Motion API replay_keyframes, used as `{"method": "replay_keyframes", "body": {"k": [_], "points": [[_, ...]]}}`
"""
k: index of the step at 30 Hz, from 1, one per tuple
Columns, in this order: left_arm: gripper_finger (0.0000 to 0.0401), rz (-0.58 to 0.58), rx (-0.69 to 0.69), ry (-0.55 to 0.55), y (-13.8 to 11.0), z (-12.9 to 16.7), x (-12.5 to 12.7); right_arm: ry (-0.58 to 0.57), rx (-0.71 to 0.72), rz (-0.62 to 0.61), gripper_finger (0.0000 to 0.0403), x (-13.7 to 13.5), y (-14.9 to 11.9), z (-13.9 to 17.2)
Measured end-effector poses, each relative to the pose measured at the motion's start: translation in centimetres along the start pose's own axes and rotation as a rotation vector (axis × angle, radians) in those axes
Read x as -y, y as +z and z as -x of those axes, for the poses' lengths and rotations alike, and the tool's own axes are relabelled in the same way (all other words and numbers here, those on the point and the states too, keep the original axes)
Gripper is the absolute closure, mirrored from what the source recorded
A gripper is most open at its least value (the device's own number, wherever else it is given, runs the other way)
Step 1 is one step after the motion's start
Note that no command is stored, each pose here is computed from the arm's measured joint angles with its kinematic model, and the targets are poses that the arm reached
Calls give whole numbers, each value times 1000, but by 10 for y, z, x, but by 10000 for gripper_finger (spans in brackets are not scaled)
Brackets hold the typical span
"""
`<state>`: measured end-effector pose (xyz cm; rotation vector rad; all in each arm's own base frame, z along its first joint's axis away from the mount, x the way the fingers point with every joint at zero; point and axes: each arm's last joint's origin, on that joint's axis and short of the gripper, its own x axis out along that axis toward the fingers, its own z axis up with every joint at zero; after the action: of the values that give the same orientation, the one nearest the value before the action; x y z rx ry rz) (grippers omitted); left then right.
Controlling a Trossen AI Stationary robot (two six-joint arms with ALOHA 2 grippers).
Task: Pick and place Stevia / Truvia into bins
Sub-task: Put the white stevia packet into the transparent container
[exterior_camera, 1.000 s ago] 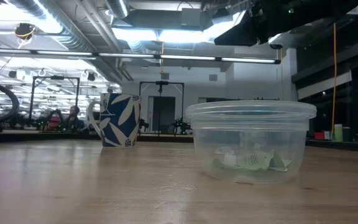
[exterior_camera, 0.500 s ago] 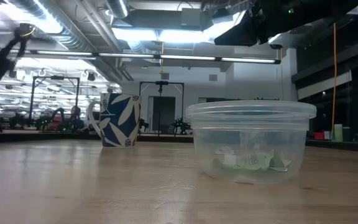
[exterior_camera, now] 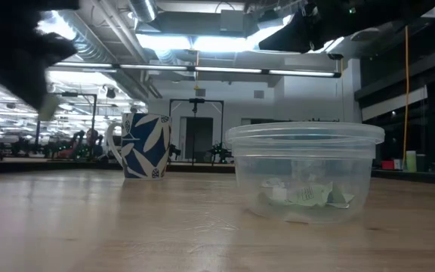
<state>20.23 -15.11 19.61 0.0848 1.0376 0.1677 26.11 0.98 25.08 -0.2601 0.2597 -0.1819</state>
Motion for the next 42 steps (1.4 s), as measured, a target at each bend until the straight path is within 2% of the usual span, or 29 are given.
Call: {"method": "replay_keyframes", "body": {"k": [6,12,22,26,31,36,42], "points": [[399,-56,134,-33,31,-16,-10,0,0,-1,386,0,0,0],[399,-194,310,-55,61,-26,-18,1,-2,-5,386,0,0,0],[399,-353,572,-148,94,-41,-19,4,-16,-27,386,0,-2,0],[399,-374,549,-172,107,-57,-15,12,-56,-8,386,-1,-6,0],[399,-395,438,-200,133,-71,-7,19,-81,18,386,-2,-8,0],[399,-459,380,-246,159,-75,6,25,-111,24,386,-2,-11,1],[399,-489,326,-324,163,-87,15,27,-135,-25,386,-3,-13,1]]}}
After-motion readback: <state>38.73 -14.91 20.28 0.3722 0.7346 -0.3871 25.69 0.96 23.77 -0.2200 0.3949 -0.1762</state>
